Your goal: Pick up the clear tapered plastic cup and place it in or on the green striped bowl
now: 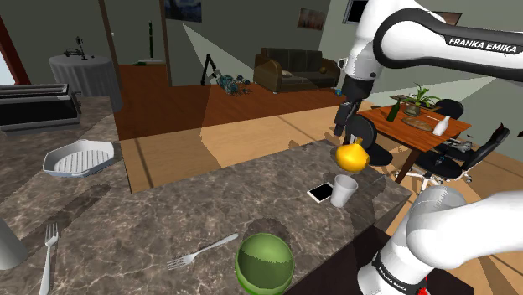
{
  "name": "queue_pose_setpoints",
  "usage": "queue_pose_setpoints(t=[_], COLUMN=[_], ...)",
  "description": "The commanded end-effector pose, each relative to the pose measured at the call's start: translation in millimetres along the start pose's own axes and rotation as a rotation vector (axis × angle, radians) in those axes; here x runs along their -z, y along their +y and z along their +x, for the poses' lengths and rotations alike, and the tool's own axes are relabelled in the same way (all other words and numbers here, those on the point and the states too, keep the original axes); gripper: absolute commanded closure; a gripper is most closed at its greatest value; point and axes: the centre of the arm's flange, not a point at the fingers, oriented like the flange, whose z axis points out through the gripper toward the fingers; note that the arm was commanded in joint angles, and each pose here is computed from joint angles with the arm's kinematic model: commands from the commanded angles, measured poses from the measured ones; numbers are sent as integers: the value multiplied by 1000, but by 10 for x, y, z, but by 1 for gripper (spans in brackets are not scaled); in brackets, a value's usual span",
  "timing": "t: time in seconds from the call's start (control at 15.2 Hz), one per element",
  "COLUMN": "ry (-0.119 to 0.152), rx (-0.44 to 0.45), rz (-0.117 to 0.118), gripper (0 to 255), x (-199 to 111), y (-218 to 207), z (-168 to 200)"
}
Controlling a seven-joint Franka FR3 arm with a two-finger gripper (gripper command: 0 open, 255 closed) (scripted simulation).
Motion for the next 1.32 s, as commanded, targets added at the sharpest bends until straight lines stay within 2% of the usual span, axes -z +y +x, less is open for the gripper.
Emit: queue_pose_setpoints(t=[0.0, 1.25], ry=[0, 10], rx=[0, -68], rz=[0, -58], gripper=[0, 0], x=[0, -2320], y=[0, 754], z=[0, -466])
